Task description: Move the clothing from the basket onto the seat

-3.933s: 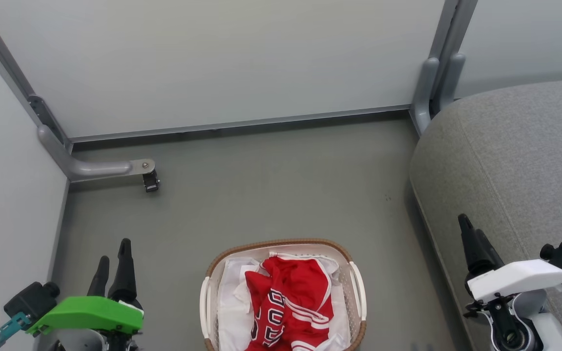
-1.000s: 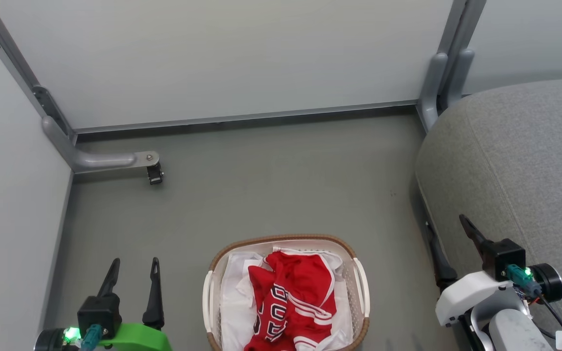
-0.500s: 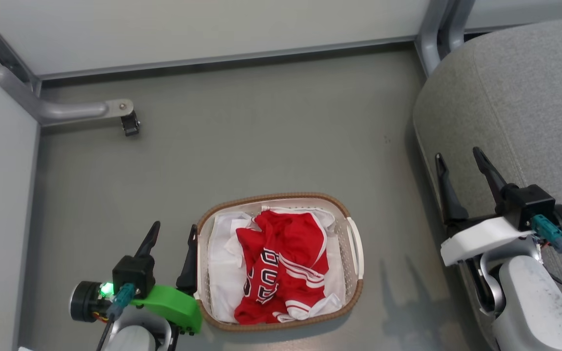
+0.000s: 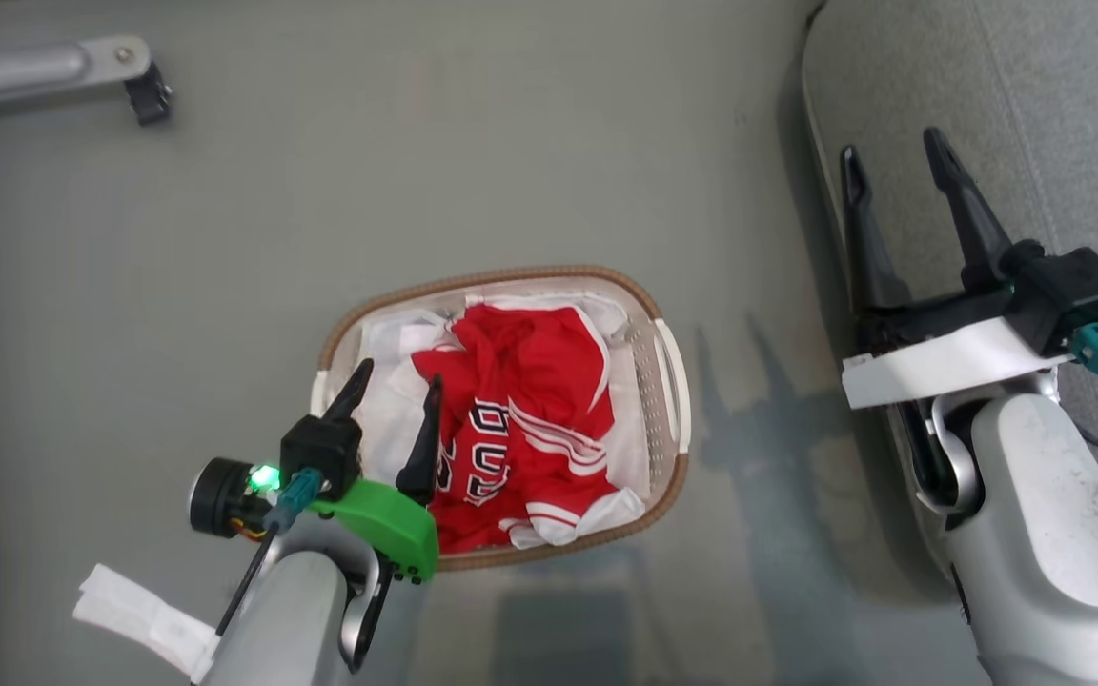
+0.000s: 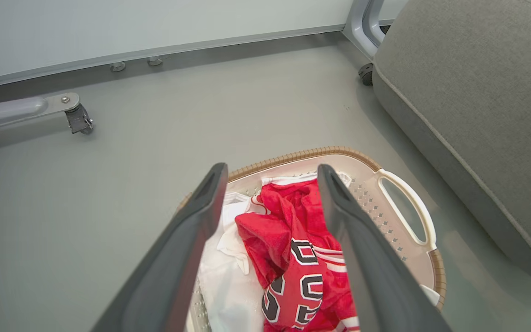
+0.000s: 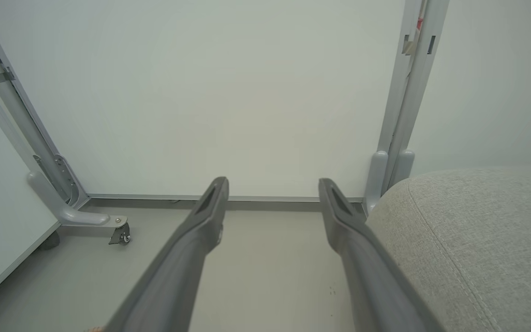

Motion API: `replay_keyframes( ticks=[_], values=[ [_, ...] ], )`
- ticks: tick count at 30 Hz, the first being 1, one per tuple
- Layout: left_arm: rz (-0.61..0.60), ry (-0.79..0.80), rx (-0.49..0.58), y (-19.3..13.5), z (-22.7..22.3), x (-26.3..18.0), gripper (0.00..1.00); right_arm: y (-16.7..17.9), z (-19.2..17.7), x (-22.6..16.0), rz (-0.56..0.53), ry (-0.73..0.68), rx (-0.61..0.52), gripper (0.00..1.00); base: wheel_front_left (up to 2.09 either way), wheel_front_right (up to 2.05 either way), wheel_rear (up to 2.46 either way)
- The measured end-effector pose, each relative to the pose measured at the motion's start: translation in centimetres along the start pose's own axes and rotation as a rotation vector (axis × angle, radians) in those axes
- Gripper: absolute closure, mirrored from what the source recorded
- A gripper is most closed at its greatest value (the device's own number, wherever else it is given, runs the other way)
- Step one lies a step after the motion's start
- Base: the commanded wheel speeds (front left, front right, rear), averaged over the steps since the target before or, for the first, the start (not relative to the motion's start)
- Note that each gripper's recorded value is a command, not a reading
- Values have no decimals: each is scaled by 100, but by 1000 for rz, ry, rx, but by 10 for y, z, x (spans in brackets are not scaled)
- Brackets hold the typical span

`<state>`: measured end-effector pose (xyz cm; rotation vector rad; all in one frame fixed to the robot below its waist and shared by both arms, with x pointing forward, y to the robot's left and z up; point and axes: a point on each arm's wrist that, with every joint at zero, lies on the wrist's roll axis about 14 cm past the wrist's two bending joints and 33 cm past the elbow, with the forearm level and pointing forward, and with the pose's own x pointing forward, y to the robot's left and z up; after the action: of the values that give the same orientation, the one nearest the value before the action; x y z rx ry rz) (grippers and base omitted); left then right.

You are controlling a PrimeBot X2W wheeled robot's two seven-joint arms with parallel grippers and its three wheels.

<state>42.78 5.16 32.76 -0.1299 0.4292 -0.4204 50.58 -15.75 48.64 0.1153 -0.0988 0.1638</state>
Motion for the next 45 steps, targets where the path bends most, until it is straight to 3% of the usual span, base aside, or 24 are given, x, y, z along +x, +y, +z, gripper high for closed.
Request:
replay_keyframes(
  ticks=[8,24,45],
  values=[
    [-80,111,-17,-14,-43,37,0,-11,-29,16,-13,27,15,0,0,0,0],
    [-160,330,-24,-28,-132,69,0,-40,-109,1,-79,198,15,0,0,0,0],
    [-52,511,15,-2,-189,73,0,-45,-132,-13,-98,262,18,0,0,0,0]
  ],
)
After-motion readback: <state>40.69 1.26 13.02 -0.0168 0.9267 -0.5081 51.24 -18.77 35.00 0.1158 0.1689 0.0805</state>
